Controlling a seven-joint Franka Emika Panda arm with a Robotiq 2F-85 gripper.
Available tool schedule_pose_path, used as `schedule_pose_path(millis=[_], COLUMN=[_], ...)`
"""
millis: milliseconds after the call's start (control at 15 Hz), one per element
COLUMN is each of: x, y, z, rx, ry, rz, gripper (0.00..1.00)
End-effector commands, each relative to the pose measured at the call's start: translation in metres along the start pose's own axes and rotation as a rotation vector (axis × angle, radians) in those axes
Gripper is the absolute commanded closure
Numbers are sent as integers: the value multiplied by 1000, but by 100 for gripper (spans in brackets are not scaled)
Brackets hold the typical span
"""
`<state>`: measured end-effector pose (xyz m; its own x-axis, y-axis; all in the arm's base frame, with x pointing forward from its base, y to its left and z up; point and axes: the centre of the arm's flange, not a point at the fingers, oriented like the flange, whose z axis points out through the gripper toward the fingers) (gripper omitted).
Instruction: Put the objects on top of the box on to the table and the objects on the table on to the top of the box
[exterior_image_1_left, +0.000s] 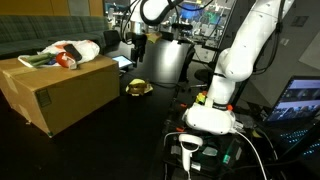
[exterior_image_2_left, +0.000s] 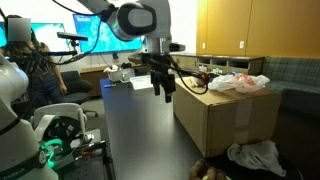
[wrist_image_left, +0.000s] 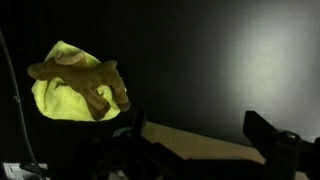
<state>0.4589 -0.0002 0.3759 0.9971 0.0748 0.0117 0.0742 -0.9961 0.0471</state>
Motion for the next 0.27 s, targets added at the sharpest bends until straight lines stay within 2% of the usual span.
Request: schedule_pose_path(millis=[0,200], x=[-9,-5], y=[3,1], z=[8,7], rx=[2,1], ry=[-9,-7], rz=[5,2], gripper=[0,0])
